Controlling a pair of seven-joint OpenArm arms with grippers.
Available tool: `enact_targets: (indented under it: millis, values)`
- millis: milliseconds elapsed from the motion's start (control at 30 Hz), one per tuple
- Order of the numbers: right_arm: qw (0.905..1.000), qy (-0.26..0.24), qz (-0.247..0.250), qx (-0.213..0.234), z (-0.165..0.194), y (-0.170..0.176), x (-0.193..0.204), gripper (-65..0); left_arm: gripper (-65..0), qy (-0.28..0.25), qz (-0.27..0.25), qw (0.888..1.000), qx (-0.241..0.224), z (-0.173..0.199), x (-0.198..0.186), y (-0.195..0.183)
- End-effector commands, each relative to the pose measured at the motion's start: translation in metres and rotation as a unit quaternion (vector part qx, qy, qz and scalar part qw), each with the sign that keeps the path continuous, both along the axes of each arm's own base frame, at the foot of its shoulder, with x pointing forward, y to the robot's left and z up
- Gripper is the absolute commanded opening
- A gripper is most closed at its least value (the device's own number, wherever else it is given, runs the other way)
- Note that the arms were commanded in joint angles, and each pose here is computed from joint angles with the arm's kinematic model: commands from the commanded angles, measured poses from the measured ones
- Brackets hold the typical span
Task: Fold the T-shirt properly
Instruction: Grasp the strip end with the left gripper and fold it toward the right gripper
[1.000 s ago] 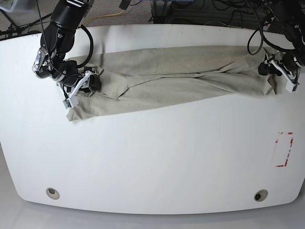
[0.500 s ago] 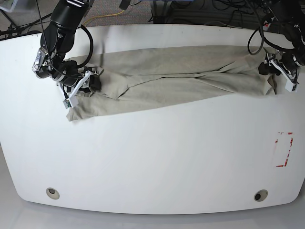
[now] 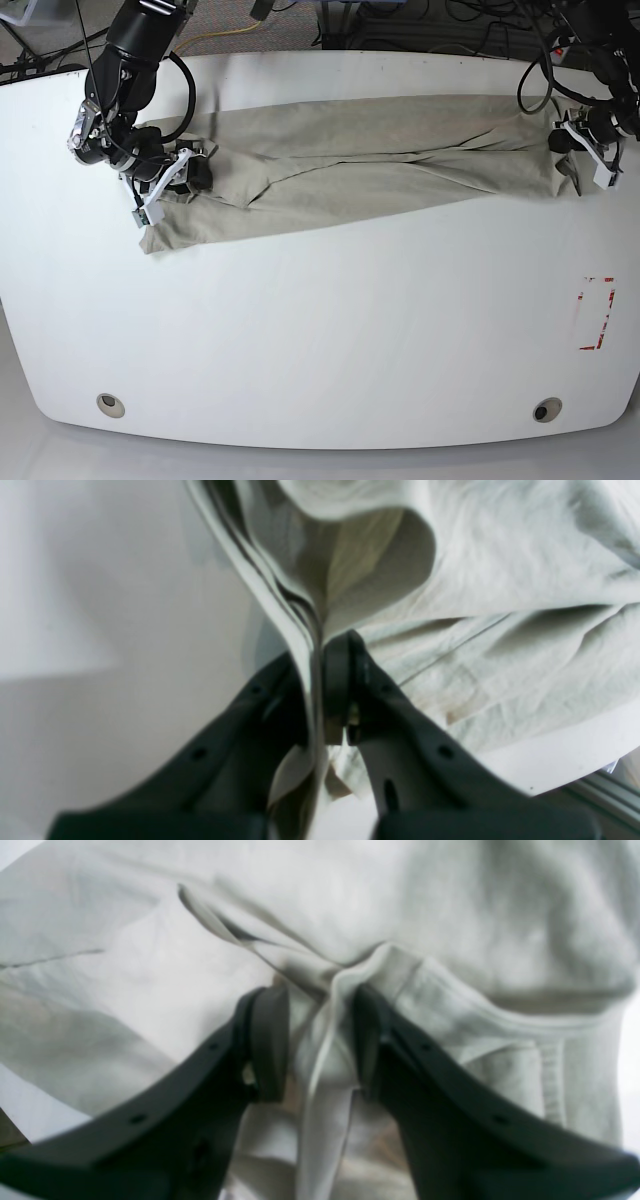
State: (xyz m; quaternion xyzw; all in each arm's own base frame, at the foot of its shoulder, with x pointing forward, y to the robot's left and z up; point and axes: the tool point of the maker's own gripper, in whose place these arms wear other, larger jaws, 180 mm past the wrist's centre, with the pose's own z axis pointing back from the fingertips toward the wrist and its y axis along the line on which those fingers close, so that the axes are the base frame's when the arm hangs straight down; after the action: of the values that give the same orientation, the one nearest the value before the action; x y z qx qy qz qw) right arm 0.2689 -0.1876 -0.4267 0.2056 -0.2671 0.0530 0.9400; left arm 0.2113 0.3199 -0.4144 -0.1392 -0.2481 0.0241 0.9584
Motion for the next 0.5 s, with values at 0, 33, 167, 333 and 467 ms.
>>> enact_targets:
  millis: [0,33,167,333,467]
  values:
    - [0.9979,0.054,0.011,-0.033,-0.015,-0.009,-0.019,-44.1,-65.0,0.002,-0.018,1.0,0.023,0.009,0.0,-0.001]
    - [0.9979,0.054,0.011,-0.033,-0.015,-0.009,-0.019,-44.1,-65.0,-0.007,-0.029,0.999,0.039,0.019,0.004,-0.002]
    - [0.9979,0.054,0.011,-0.033,-0.015,-0.009,-0.019,-44.1,-65.0,-0.03,-0.087,0.993,0.073,0.042,0.01,-0.033]
    - [0.9979,0.054,0.011,-0.033,-0.015,-0.009,-0.02,-44.1,-65.0,-0.083,-0.198,0.971,0.11,0.076,0.024,-0.097]
    - [0.9979,0.054,0.011,-0.033,-0.015,-0.009,-0.02,-44.1,-65.0,-0.107,-0.273,0.952,0.088,0.081,0.025,-0.156]
